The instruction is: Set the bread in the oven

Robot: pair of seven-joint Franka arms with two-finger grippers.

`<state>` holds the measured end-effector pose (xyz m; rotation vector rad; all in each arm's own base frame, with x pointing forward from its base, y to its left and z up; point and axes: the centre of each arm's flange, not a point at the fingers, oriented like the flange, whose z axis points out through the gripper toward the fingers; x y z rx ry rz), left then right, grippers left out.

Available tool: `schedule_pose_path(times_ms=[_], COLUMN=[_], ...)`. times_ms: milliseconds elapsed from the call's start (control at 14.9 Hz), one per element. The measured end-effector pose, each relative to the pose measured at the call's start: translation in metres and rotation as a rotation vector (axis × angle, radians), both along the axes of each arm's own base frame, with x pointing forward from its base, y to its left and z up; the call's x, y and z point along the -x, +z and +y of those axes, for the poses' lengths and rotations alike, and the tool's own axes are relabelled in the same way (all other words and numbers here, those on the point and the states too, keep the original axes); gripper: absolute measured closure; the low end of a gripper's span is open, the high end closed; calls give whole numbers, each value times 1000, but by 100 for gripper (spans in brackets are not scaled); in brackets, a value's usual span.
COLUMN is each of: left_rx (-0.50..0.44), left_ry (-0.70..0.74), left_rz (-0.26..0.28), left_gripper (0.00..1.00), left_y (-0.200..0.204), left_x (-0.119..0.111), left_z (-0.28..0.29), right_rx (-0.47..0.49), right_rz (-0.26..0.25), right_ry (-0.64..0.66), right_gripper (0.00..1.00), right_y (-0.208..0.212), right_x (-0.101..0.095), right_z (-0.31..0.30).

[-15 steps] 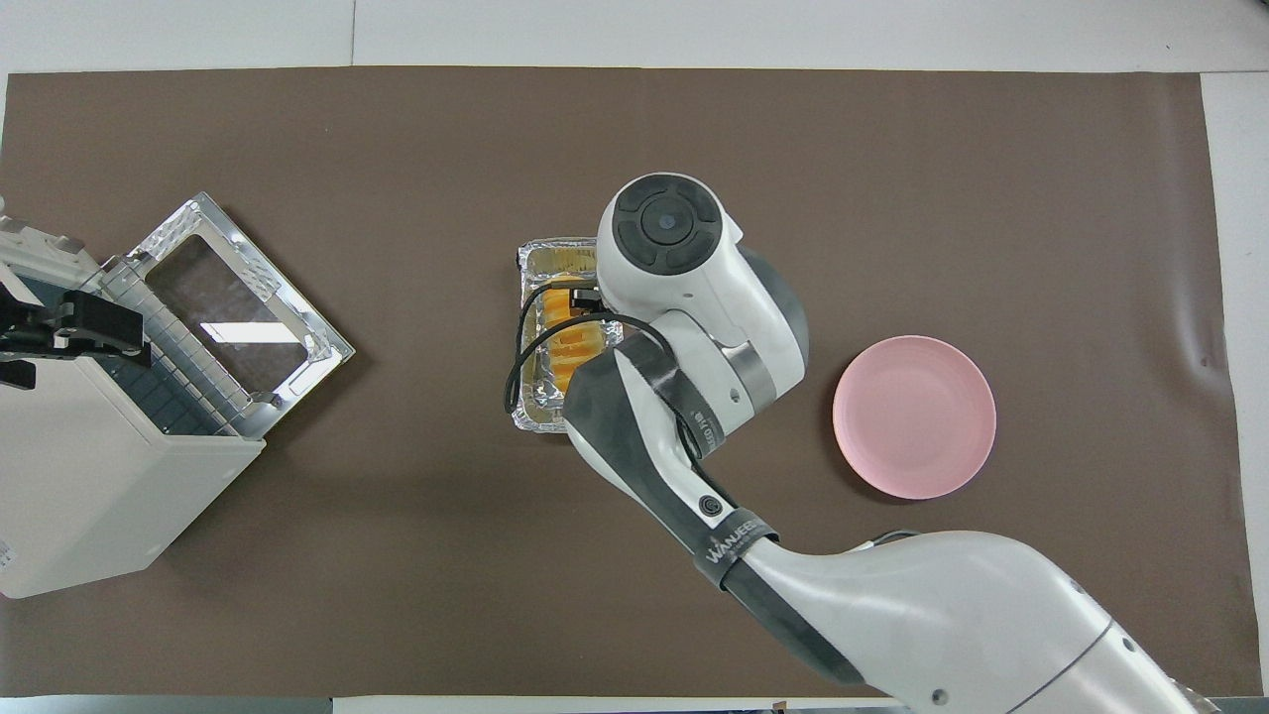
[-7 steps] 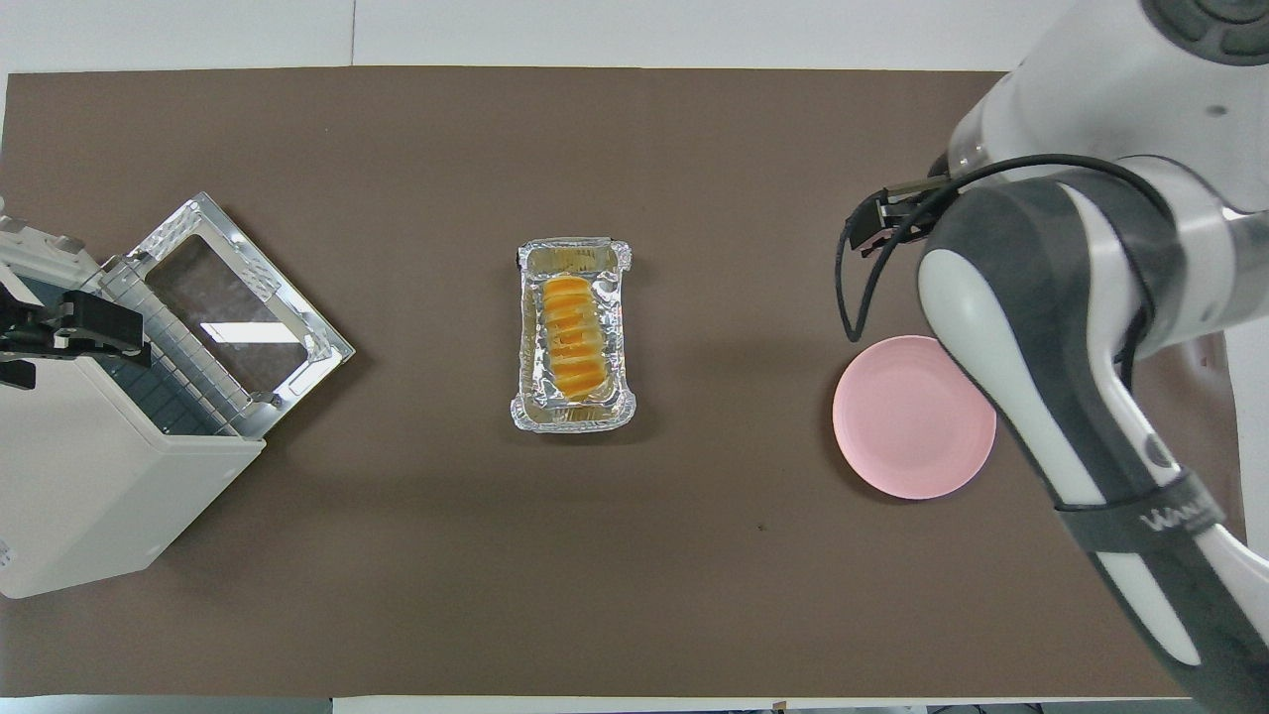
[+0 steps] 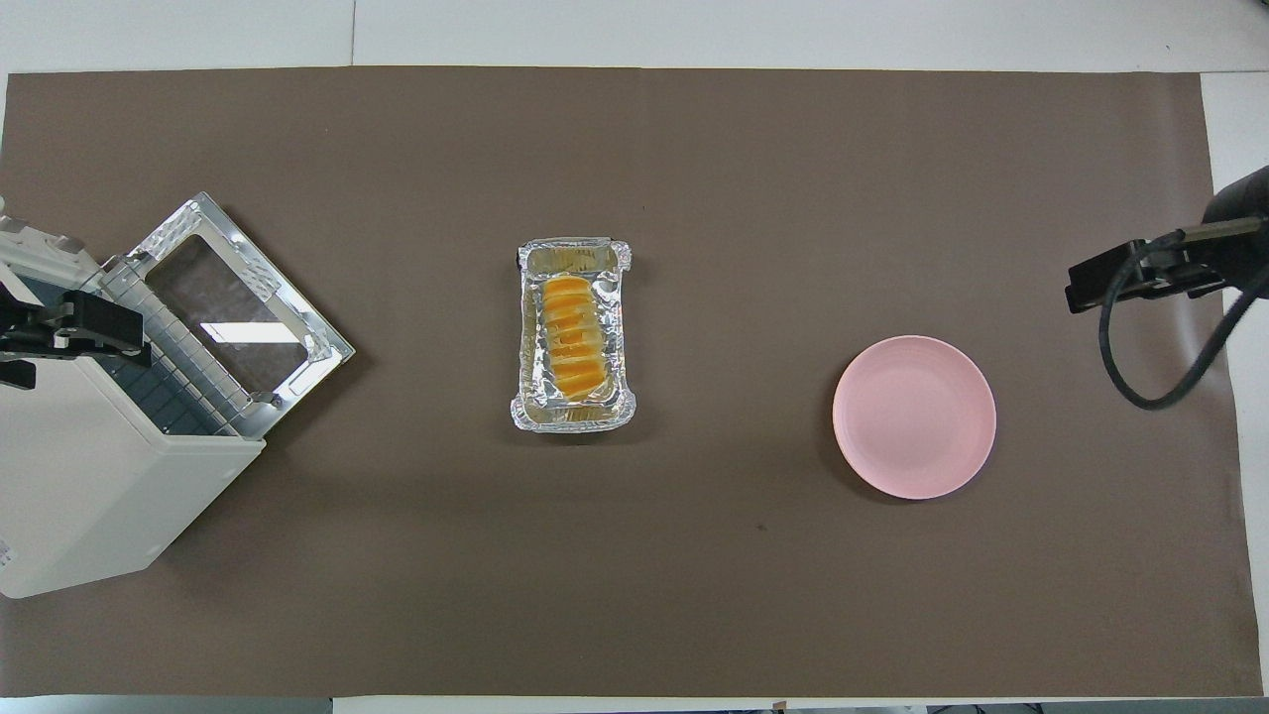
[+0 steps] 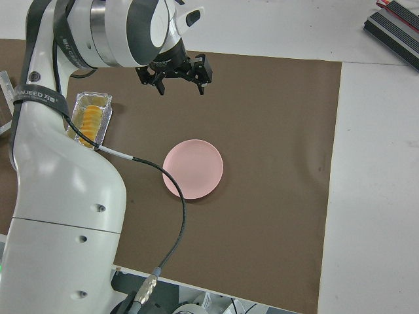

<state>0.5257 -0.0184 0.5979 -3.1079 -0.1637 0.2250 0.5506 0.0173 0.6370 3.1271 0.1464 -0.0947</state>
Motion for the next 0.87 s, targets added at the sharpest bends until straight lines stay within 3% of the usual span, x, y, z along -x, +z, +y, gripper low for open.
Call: schedule_pose_path(times_ms=[403, 671, 873], left_rx=[3, 36, 87], left_ry=[-34, -112, -117], left_rz=[-25, -183, -185], left_gripper=[0, 0, 0], left_y=[4, 8, -17], left_x=[0, -8, -17], left_z=[-16, -110, -183], right_rx=[5, -4, -9], right_rz=[4, 9, 9], right_ry=[-8, -20, -32], right_gripper=[0, 0, 0], right_y=[22, 21, 20], right_x=[31, 34, 34], right_z=[-6, -11, -17])
